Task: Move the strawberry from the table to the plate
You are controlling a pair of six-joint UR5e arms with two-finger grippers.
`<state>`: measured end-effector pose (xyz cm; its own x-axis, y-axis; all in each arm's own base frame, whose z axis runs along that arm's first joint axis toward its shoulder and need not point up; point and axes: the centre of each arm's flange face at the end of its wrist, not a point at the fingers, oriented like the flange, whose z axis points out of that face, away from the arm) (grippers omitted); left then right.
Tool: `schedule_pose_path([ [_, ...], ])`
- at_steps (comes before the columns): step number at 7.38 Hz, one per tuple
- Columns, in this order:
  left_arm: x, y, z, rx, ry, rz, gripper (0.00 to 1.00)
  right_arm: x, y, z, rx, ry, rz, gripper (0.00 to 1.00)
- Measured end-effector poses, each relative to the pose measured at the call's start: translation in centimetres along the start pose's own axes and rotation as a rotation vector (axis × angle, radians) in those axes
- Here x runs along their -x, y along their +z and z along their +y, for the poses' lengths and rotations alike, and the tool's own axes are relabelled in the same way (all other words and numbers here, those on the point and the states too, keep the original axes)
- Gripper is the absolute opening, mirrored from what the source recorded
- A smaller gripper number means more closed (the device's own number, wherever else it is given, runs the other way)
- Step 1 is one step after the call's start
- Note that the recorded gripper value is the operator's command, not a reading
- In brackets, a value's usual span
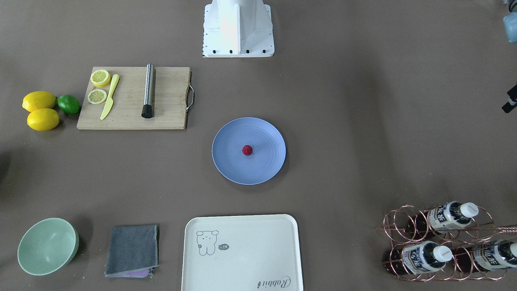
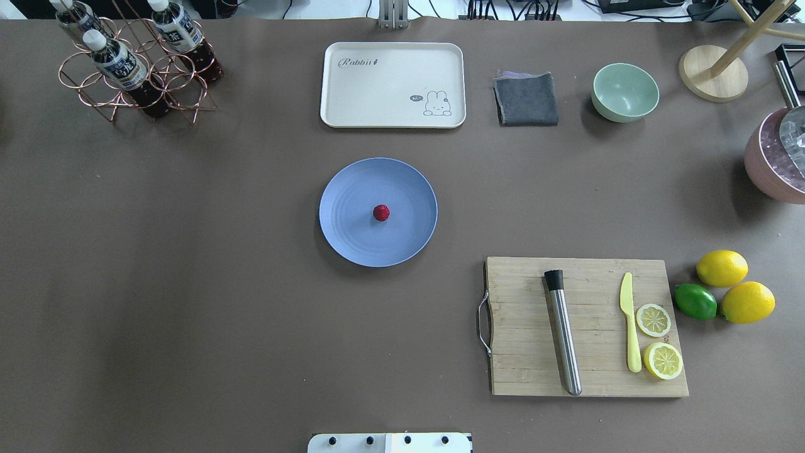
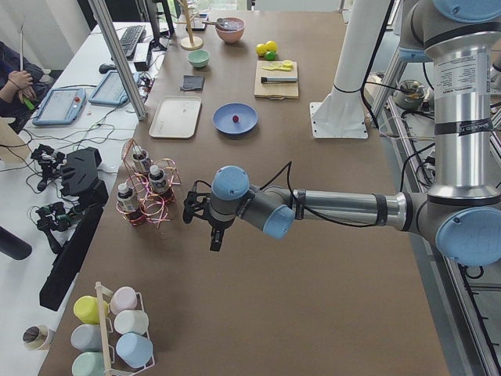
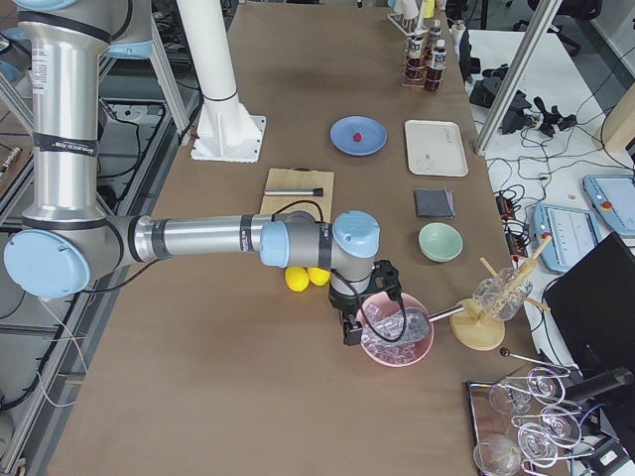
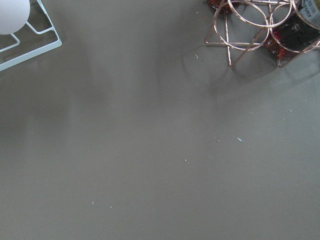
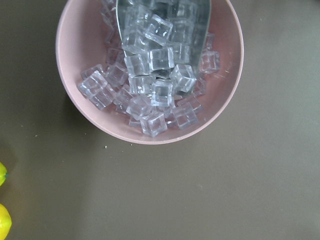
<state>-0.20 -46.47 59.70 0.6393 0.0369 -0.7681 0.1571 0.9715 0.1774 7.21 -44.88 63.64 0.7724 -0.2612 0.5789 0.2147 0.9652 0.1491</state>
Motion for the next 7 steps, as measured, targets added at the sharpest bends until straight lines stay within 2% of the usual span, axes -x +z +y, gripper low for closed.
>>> schedule_pose_path([
  [2, 2.2, 0.7, 1.3, 0.038, -0.062, -0.031, 0.98, -1.2, 0.5, 1.3, 0.007, 0.031, -0.007, 1.0],
  [4, 4.3, 1.6, 3.0, 0.107, -0.112, -0.066, 0.98, -1.4, 0.9, 1.5, 0.013, 0.037, -0.01, 1.0],
  [6, 6.9, 0.4, 3.0, 0.158, -0.052, -0.107, 0.98, -1.6, 1.0, 1.6, 0.016, 0.04, -0.01, 1.0],
  [7, 8.3, -0.8, 2.9, 0.164, -0.021, -0.129, 0.98, -1.6, 1.1, 1.6, 0.017, 0.041, -0.01, 1.0],
])
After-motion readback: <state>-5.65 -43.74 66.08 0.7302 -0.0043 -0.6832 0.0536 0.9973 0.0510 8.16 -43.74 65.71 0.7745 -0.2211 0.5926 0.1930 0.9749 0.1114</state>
